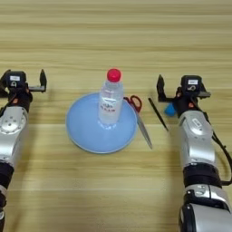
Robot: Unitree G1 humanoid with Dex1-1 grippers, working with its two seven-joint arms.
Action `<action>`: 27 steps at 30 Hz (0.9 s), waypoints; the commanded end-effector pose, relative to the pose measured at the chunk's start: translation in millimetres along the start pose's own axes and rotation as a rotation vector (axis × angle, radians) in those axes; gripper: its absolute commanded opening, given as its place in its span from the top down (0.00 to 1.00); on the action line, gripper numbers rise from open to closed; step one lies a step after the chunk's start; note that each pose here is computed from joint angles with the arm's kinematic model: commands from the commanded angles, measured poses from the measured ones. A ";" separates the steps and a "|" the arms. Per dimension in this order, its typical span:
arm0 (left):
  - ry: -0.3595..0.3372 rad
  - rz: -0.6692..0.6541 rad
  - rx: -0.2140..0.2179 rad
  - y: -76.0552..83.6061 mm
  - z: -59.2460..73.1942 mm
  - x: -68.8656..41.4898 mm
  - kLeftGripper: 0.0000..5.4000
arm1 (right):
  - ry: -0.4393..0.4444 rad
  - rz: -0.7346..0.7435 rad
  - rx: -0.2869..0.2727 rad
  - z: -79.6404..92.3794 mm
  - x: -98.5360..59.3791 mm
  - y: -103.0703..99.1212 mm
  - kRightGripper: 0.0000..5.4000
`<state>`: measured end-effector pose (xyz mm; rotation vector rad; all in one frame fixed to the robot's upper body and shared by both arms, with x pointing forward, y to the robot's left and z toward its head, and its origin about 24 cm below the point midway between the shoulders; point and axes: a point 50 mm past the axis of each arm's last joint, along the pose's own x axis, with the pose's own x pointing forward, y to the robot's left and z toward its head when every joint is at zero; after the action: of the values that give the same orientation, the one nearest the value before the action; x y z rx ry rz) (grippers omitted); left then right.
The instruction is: Move the objects on the table
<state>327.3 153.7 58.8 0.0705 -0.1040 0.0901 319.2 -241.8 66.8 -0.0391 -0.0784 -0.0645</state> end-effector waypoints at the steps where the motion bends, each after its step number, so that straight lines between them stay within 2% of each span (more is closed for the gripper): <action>1: -0.114 -0.047 -0.053 -6.3 20.1 -0.6 0.00 | -0.019 0.016 -0.008 4.8 4.7 3.7 0.00; 3: -0.172 -0.091 -0.104 -14.6 33.7 -3.8 0.00 | -0.019 0.018 -0.012 4.8 4.8 4.8 0.00; 5: -0.215 -0.136 -0.132 -25.4 45.6 -8.7 0.00 | -0.018 0.018 -0.016 4.5 5.0 5.3 0.00; 8: -0.264 -0.212 -0.146 -42.3 61.8 -17.7 0.00 | -0.017 0.017 -0.020 4.2 5.2 5.6 0.00; 10: -0.311 -0.313 -0.149 -63.1 78.9 -27.5 0.00 | -0.017 0.017 -0.021 3.9 5.6 6.5 0.00; 15: -0.338 -0.464 -0.179 -97.4 99.3 -42.1 0.00 | -0.016 0.016 -0.022 3.3 6.1 8.5 0.00; 19: -0.337 -0.527 -0.180 -113.2 105.8 -46.9 0.00 | -0.016 0.017 -0.022 2.9 6.2 10.3 0.00; 24: -0.302 -0.602 -0.189 -130.6 102.7 -52.4 0.00 | -0.017 0.017 -0.021 2.7 5.9 12.9 0.00; 27: -0.275 -0.632 -0.181 -136.8 96.1 -54.2 0.00 | -0.018 0.017 -0.022 2.5 6.0 14.0 0.00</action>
<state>279.6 18.9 145.0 -0.0260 -0.3996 -0.5363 322.9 -232.2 65.8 -0.0637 -0.0797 -0.0545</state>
